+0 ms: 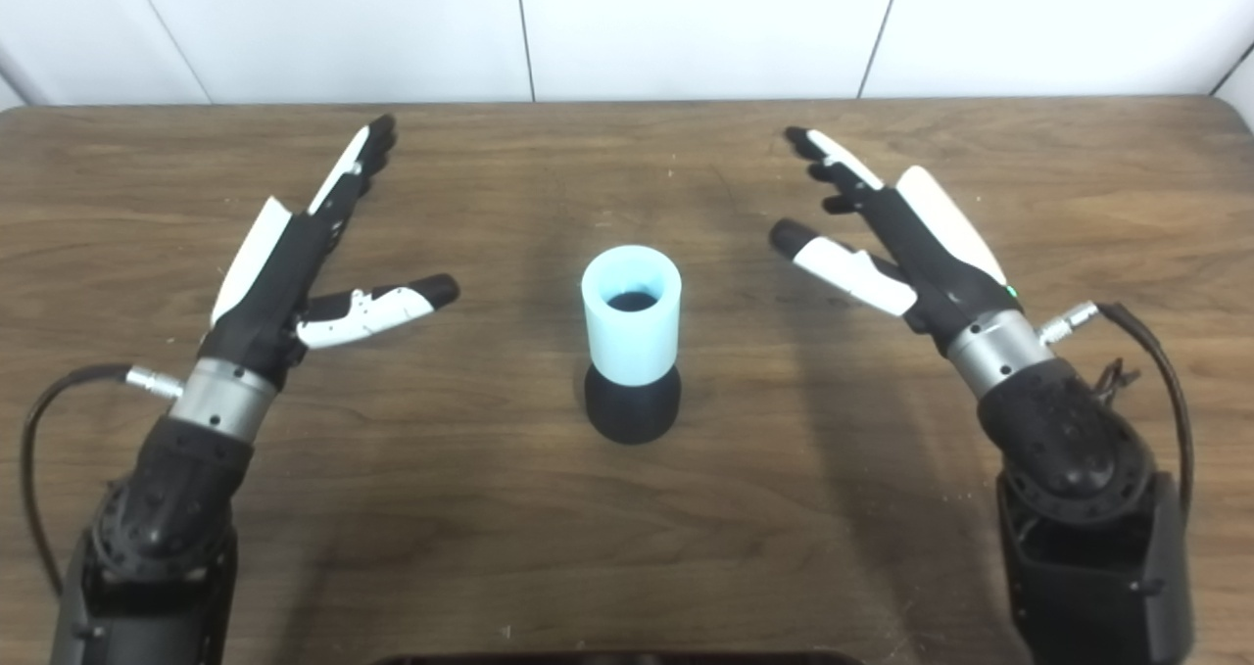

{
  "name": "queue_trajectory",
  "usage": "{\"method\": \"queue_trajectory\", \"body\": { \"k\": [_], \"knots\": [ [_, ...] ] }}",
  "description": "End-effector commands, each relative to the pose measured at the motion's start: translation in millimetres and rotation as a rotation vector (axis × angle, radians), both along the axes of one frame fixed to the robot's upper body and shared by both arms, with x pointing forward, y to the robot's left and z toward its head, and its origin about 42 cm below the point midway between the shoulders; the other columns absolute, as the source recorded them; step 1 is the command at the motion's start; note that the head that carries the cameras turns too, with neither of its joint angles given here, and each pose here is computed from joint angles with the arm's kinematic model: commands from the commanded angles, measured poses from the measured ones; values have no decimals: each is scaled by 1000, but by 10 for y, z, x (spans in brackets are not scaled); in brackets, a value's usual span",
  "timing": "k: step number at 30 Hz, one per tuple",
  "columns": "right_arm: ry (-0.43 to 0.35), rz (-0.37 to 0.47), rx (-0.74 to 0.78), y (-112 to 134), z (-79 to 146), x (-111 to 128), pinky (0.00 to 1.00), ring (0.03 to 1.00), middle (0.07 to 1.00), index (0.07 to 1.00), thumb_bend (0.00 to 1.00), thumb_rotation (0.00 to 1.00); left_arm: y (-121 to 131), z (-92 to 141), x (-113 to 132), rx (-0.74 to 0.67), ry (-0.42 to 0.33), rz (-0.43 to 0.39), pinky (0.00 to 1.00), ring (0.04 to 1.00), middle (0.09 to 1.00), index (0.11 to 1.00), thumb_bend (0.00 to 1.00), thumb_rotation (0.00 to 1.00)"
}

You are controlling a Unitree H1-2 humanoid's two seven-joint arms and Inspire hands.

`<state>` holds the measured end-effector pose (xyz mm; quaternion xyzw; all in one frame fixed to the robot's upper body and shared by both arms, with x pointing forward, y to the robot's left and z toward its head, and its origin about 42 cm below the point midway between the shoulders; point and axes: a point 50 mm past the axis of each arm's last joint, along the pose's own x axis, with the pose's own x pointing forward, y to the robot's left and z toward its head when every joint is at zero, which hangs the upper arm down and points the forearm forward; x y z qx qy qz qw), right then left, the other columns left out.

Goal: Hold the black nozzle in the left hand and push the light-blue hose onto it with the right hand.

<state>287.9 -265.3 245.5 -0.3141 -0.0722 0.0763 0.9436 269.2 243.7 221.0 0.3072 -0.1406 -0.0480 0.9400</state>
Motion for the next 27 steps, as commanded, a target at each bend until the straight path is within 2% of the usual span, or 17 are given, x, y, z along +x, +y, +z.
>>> {"method": "queue_trajectory", "body": {
  "k": [1,5,8,13,16,21,27],
  "knots": [
    [-54,-19,85,63,33,-2,823,911,936,942,505,1000,46,40,2,-22,-69,41,994,1000,995,1000,697,553],
    [-56,-72,223,109,-200,4,846,911,930,922,496,1000,110,-140,-4,-219,-10,107,918,960,968,1000,609,551],
    [-48,-86,277,117,-302,1,867,916,929,917,508,1000,127,-200,-27,-282,17,125,892,947,958,1000,569,582],
    [9,-111,407,85,-511,-92,898,934,932,917,511,1000,144,-389,-135,-419,102,134,896,950,959,1000,481,645],
    [13,-104,427,65,-585,-164,898,933,931,911,511,1000,189,-515,-203,-380,117,143,911,956,957,996,443,666],
    [12,-101,440,41,-648,-234,911,939,933,910,488,1000,259,-649,-272,-297,130,169,892,945,950,985,433,621],
    [17,-112,476,71,-817,-305,914,945,936,912,463,1000,252,-777,-341,-369,178,123,896,948,951,984,439,617]
  ]
}}
